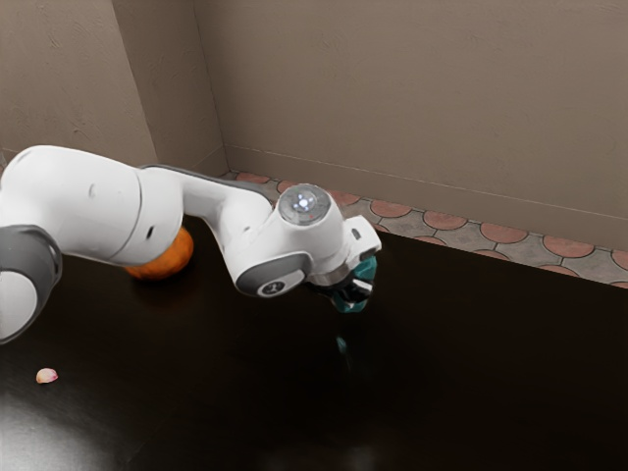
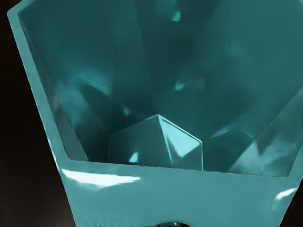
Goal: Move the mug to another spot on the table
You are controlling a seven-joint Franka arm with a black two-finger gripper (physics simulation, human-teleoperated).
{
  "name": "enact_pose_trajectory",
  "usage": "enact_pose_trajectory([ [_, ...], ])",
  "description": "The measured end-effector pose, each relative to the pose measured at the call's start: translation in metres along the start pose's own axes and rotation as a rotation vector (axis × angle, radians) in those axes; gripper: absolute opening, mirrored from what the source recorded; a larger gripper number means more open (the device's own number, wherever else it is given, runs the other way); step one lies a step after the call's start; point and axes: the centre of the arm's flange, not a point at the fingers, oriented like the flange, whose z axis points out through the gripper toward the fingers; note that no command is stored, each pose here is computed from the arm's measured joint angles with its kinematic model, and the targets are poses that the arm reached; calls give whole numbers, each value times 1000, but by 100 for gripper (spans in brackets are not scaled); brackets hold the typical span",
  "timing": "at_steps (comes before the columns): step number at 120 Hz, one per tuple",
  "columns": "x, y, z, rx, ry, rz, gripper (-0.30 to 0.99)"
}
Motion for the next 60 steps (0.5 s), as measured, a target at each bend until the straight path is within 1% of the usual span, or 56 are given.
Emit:
enact_pose_trajectory([
  [16,-1,-29,2,-30,33,-50,2],
  [34,-40,-58,-22,-58,15,-95,-2],
  [52,-69,-90,-44,-66,3,-152,-5],
  [60,-78,-104,-57,-65,11,-160,-6],
])
